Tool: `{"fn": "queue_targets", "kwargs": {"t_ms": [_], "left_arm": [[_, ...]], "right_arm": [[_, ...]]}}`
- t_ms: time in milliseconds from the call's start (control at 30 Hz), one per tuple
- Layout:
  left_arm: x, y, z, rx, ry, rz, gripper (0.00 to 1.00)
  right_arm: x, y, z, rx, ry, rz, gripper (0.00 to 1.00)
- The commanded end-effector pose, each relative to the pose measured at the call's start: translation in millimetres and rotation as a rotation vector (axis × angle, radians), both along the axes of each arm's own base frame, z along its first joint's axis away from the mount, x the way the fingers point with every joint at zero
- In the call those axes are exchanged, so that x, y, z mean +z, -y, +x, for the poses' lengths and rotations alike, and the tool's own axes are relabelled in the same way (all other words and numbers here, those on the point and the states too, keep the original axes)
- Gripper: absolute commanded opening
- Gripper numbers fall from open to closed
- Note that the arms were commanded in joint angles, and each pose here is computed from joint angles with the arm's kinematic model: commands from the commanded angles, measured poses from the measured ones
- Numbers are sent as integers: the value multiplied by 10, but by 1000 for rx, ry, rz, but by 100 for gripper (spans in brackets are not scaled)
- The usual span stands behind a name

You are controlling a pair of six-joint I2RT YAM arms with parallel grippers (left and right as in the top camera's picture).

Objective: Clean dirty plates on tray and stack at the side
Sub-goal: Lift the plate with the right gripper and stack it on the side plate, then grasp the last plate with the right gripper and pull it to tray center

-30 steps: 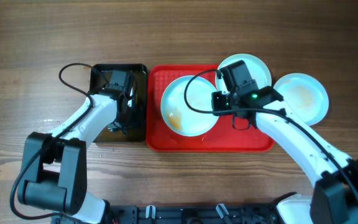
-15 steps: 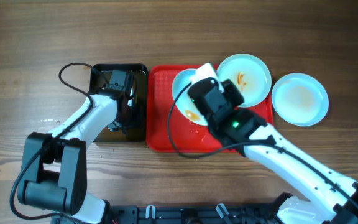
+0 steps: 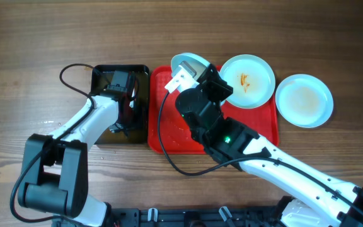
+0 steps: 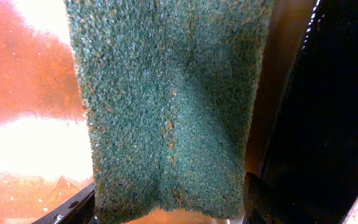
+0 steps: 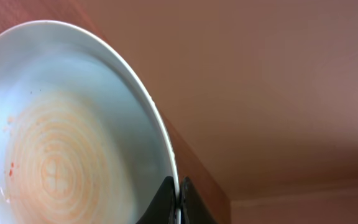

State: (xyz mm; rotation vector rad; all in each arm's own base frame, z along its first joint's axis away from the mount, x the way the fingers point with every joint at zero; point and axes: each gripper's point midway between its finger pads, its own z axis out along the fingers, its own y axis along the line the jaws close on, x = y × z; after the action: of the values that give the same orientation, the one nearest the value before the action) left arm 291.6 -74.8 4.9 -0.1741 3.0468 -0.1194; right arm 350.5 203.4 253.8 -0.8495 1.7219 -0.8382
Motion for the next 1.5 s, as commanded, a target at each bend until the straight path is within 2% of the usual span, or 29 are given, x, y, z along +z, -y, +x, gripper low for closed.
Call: {"fn": "queue_targets", "kwargs": {"t_ms": [0, 100, 233, 333, 467, 633, 767, 933, 967, 1033, 1100, 1133, 1200, 1333, 1467], "left_arm": [[86, 17, 72, 0, 33, -12, 63], [86, 16, 71, 0, 32, -12, 63], [86, 16, 71, 0, 32, -12, 63], [86, 16, 71, 0, 32, -12, 63], [86, 16, 71, 0, 32, -12, 63], [86, 16, 71, 0, 32, -12, 64], [86, 16, 71, 0, 32, -12, 63], [86, 16, 71, 0, 32, -12, 63], [86, 17, 69, 0, 31, -12, 63], [86, 17, 70, 0, 32, -12, 64], [86, 16, 71, 0, 32, -12, 64], [86, 16, 71, 1, 32, -12, 64], [86, 17, 71, 0, 32, -12, 64], [86, 16, 71, 1, 32, -12, 64], [86, 17, 72, 0, 33, -12, 65]], "right_arm": [[106, 136, 24, -83, 51, 140, 4], [-283, 328, 93, -158, -79, 395, 4], [-874, 711, 151, -400, -352, 949, 4], [-1046, 1234, 201, -625, -401, 1192, 4], [-1210, 2018, 104, -886, -396, 1340, 4], [-1416, 3034, -260, -1192, -304, 1461, 4], [-1616, 3409, -553, -1335, -254, 1487, 4], [-1636, 3523, -605, -1357, -227, 1502, 6], [-1636, 3523, -605, -1357, -227, 1502, 13], [-1636, 3523, -605, -1357, -227, 1501, 41], [-1636, 3519, -603, -1352, -232, 1499, 52], [-1618, 3452, -535, -1264, -287, 1490, 65], [-1565, 3299, -394, -1110, -361, 1516, 100], [-1505, 2806, -235, -824, -541, 1539, 99], [-1658, 2123, -271, -696, -723, 1467, 99]]}}
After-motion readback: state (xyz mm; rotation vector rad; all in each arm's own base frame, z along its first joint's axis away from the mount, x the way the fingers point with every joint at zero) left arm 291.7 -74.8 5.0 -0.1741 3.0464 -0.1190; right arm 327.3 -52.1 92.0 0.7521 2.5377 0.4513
